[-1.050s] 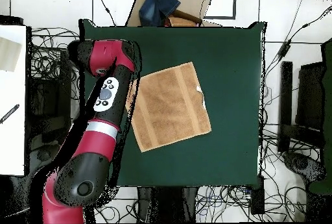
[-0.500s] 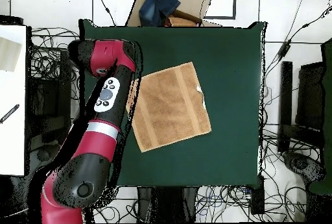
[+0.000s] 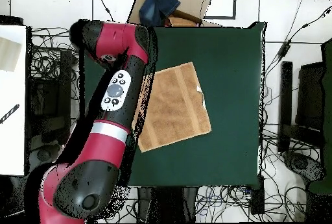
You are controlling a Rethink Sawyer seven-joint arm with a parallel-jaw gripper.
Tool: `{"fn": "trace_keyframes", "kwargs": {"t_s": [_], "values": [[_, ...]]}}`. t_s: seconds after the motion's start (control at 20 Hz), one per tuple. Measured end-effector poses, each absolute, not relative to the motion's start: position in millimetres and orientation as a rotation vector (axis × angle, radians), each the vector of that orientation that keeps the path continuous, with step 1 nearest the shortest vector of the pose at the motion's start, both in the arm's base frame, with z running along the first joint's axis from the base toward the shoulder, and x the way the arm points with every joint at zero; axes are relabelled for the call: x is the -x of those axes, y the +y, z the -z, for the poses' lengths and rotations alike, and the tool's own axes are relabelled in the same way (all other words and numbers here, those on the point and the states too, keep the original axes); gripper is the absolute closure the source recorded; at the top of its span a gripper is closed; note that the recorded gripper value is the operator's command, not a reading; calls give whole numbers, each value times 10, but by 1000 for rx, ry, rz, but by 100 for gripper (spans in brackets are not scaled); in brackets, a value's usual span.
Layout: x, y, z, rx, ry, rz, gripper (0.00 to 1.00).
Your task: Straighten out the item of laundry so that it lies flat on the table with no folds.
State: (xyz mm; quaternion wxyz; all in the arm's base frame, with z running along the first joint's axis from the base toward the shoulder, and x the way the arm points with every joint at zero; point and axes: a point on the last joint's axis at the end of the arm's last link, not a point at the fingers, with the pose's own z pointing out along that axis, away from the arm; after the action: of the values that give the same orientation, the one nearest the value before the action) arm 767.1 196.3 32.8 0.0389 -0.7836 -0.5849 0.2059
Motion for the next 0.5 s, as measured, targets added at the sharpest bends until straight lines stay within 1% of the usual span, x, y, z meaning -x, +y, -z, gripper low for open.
{"fn": "trace_keyframes", "kwargs": {"t_s": [0.45,0.5], "values": [[-7894,1415,-1246,2443,-1697,-640,0],[-7917,1251,-1447,2451,-1697,-655,0]]}}
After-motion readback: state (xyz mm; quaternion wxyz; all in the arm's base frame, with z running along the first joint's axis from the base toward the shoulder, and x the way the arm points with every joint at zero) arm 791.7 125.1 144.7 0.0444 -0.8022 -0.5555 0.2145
